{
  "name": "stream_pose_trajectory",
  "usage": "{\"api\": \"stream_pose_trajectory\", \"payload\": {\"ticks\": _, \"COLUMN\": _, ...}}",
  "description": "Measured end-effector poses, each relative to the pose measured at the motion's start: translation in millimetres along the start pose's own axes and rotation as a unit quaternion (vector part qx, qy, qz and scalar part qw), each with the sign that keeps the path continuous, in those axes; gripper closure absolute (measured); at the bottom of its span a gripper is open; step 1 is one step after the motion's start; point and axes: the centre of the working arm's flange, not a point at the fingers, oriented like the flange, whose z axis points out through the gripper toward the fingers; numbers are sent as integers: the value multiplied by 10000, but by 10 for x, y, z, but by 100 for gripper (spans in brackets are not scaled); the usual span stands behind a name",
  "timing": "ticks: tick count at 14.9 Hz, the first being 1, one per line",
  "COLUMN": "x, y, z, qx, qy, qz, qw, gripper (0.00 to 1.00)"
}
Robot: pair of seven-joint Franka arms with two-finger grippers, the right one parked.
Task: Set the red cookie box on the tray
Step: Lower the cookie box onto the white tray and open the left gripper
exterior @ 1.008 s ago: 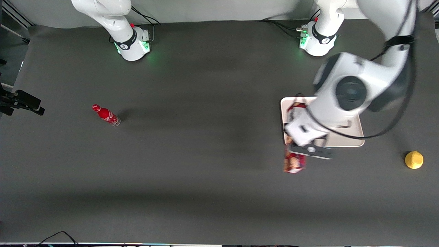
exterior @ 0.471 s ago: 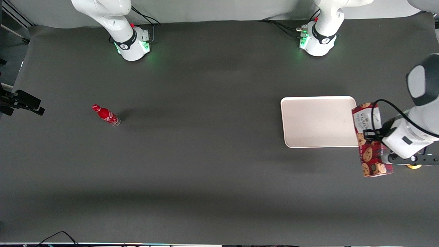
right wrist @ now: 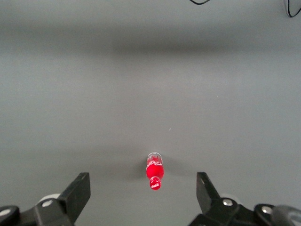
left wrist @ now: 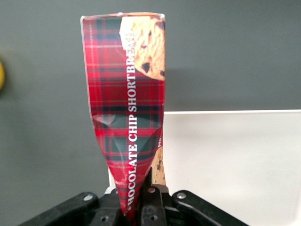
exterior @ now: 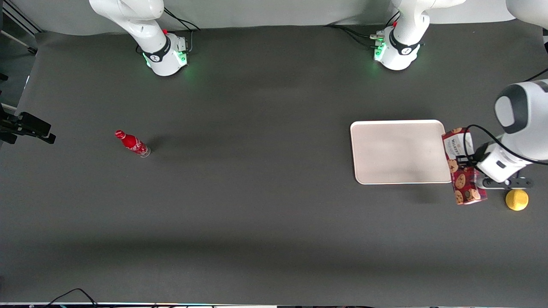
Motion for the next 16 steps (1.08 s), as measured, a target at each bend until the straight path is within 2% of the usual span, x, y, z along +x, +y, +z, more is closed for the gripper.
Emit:
{"api": "stream_pose_trajectory", "payload": {"ticks": 3, "x": -368, "y": -26, "z": 568, "qx": 2, "qy": 287, "qz": -75, "qw": 9996, "gripper": 92}}
{"api": "stream_pose_trajectory", "payload": {"ticks": 8, "x": -810, "y": -49, "z": 1104, "qx": 29, "qy": 553, "qz": -96, "qw": 9984, "gripper": 92}}
{"api": "stream_pose_trajectory", "payload": {"ticks": 16, "x": -951, "y": -166, "z": 1239, "qx": 37, "qy": 515, "qz": -36, "qw": 9987, "gripper": 92}}
